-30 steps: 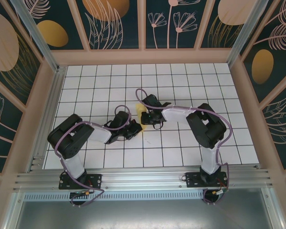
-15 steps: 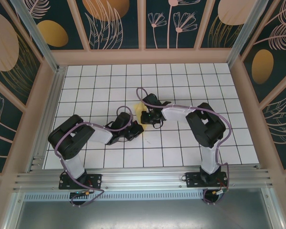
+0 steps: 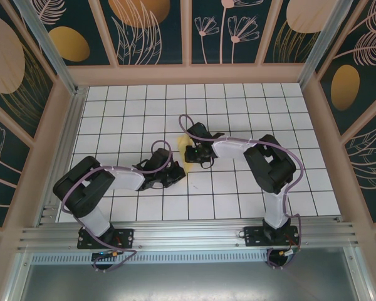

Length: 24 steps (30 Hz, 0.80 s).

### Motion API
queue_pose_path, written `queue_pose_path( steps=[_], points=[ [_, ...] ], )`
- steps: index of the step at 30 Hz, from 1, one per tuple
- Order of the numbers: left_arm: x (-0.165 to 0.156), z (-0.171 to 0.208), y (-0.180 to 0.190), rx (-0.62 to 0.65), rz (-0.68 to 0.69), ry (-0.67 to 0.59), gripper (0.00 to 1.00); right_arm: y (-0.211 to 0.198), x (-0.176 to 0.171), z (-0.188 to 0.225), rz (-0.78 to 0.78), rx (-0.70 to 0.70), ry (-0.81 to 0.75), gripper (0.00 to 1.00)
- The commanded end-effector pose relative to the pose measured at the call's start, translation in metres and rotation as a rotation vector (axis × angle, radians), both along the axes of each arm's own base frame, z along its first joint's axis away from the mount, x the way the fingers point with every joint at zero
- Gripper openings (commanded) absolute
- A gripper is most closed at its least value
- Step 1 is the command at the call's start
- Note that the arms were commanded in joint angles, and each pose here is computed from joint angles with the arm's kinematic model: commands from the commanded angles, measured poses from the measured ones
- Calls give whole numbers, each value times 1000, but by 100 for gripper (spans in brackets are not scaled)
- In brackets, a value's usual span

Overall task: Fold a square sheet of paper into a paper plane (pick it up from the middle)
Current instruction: Fourth fold the wing at the center of the table.

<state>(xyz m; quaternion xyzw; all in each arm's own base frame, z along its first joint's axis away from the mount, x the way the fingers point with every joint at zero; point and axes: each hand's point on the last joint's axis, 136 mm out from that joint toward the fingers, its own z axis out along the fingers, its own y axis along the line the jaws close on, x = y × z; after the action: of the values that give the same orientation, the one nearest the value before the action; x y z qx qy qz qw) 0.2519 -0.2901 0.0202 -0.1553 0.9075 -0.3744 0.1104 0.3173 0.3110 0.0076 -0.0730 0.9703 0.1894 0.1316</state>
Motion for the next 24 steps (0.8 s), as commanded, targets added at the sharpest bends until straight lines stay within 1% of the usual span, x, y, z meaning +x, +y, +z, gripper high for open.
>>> queue_pose_path(
  steps=[1, 4, 5, 9, 13, 15, 21, 24],
  points=[
    [4, 9, 15, 11, 43, -27, 0, -38, -46, -74, -15, -181, 205, 23],
    [16, 28, 20, -78, 109, -74, 0, -37, -45, -73, -12, -175, 205, 23],
    [20, 32, 20, -90, 123, -86, 0, -37, -46, -73, -11, -174, 206, 22],
    [37, 40, 26, -100, 180, -113, 0, -37, -46, -73, -11, -174, 206, 21],
    [59, 42, 37, -112, 233, -152, 1, -37, -46, -74, -7, -172, 207, 22],
    [71, 46, 36, -118, 223, -192, 4, -37, -46, -74, -12, -172, 208, 23],
    [101, 48, 26, -59, 149, -303, 10, -46, -44, -79, -47, -195, 234, 27],
    [110, 39, 22, -31, 111, -333, 13, -51, -45, -83, -50, -222, 241, 27]
  ],
)
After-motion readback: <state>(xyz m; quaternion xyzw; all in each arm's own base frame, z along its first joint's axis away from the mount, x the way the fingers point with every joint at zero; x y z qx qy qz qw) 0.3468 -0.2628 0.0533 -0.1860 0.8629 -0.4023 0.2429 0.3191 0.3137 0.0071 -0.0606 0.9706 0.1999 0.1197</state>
